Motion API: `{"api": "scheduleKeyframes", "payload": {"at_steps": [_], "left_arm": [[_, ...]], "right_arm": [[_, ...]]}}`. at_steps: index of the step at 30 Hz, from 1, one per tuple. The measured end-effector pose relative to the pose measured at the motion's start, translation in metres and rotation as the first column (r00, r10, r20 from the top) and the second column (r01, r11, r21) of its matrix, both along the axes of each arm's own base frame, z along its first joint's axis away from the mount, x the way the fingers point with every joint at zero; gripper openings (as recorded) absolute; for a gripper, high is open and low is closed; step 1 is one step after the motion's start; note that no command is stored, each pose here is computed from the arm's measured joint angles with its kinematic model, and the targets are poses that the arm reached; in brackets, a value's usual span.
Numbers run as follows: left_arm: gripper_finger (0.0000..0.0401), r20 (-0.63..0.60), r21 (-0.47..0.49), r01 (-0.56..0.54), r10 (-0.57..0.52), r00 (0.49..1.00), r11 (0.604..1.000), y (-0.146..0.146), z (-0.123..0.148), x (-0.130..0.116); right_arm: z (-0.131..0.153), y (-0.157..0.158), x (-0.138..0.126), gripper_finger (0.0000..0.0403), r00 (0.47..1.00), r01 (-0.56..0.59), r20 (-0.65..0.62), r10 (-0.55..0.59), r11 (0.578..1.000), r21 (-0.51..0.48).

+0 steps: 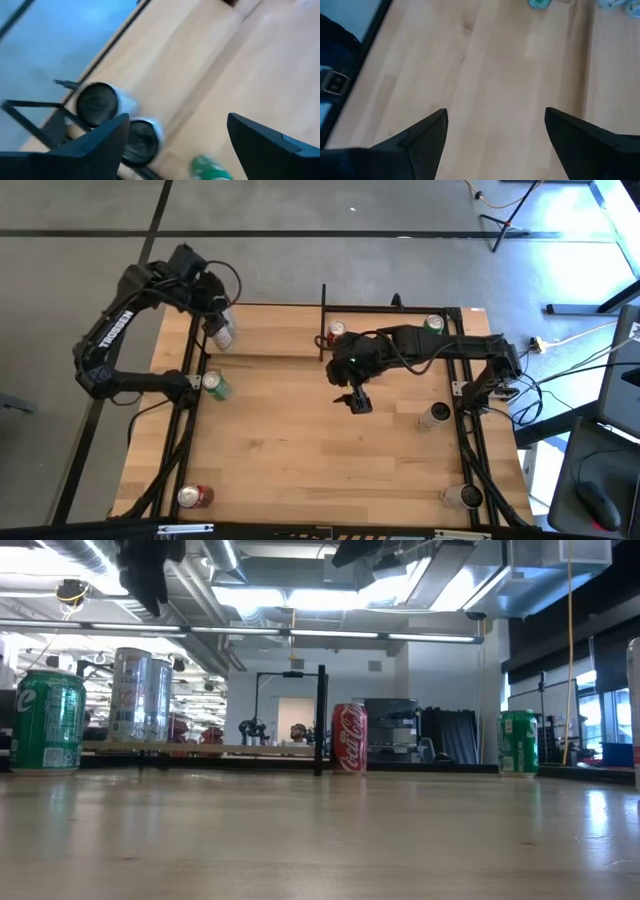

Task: Place canned beverage on shelf
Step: Put the left green soda can on the shelf

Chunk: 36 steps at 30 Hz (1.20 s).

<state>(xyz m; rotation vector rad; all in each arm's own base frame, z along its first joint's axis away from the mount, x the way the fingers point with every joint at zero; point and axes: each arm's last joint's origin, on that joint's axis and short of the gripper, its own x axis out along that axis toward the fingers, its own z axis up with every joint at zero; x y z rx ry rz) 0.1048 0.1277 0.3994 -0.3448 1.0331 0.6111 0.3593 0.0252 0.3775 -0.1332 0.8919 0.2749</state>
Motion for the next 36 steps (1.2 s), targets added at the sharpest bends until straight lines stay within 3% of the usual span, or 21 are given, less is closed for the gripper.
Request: {"api": "scheduleKeyframes", "payload": {"at_steps": [11,23,36], "left_arm": [[0.0323,0.025,-0.176,-0.055,0.060,0.998,0.983,-0.057,0.000,0.011],[0.0323,-0.115,-0.280,-0.220,0.195,0.974,0.934,-0.089,-0.042,0.017],[0.0323,-0.305,-0.226,-0.404,0.329,0.894,0.886,-0.098,-0.094,0.019]], "right_arm": [[0.012,0.026,-0.019,0.0321,1.000,0.009,-0.006,-0.009,0.999,-0.039],[0.008,0.027,-0.026,0.0321,0.996,-0.010,-0.091,0.008,1.000,-0.022],[0.004,0.035,-0.036,0.0321,0.983,-0.013,-0.182,0.007,0.999,-0.031]]}}
